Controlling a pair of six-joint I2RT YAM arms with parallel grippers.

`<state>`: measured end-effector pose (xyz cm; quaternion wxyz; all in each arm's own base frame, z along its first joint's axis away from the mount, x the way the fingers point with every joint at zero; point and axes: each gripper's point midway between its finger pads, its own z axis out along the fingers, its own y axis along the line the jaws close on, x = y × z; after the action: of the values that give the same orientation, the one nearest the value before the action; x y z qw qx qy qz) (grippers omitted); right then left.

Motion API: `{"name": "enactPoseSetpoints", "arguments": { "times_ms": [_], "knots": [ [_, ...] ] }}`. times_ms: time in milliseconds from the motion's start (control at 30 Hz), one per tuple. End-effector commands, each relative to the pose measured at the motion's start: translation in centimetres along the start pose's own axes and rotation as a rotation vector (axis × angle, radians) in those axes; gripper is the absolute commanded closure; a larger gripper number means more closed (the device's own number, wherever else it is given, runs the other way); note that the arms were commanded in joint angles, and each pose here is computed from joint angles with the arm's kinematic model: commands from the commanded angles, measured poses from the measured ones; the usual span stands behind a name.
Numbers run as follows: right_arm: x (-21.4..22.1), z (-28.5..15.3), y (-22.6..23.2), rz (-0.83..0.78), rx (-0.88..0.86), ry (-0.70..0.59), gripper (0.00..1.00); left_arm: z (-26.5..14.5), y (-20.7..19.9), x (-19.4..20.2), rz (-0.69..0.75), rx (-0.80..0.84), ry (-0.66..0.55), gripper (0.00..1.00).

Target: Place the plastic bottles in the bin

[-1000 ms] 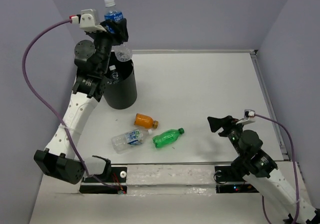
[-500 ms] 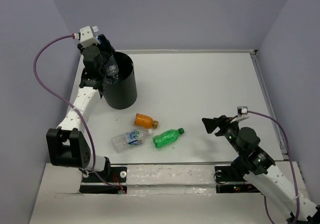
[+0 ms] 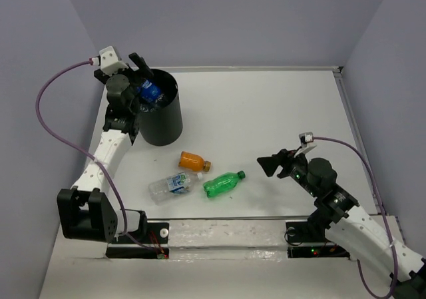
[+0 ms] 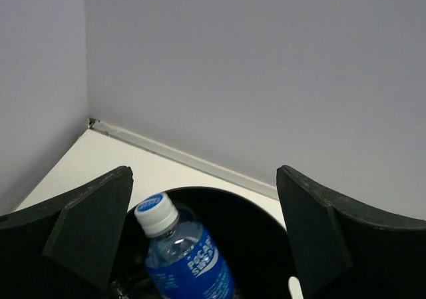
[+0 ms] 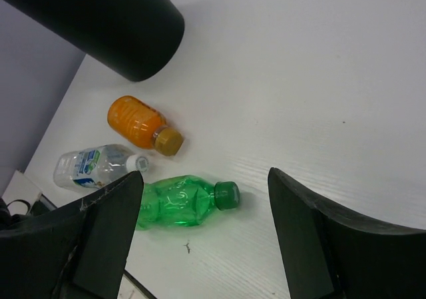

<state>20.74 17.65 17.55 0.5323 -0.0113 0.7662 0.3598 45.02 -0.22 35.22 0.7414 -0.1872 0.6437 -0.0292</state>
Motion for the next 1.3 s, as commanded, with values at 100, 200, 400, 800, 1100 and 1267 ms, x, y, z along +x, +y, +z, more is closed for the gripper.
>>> {"name": "enactPoseSetpoints", "arguments": {
  "times_ms": [100, 200, 400, 800, 1100, 1267],
  "knots": [
    [-2.5, 1.6, 7.1, -0.105, -0.245, 0.027, 0.2, -5.0, -2.5, -10.9, -0.19, 0.138, -0.249, 0.01],
    [-1.0, 3.0, 8.6, -0.145, -0.278, 0.095, 0.2, -7.3, -2.9, -12.2, -0.243, 0.186, -0.263, 0.01],
    [3.5, 6.0, 15.5, -0.373, -0.464, 0.279, 0.26, -12.7, -4.2, -10.7, -0.289, 0.336, -0.126, 0.01],
    [12.9, 12.9, 24.7, -0.89, -0.744, 0.601, 0.04, -21.1, -3.3, -8.5, -0.169, 0.436, 0.072, 0.01],
    [18.1, 16.6, 24.7, -1.096, -0.801, 0.752, 0.01, -24.9, -4.4, -12.1, -0.135, 0.542, 0.001, 0.01],
    [20.9, 17.7, 23.8, -1.136, -0.796, 0.848, 0.0, -26.0, -4.3, -11.9, -0.121, 0.562, -0.009, 0.01]
  ]
}}
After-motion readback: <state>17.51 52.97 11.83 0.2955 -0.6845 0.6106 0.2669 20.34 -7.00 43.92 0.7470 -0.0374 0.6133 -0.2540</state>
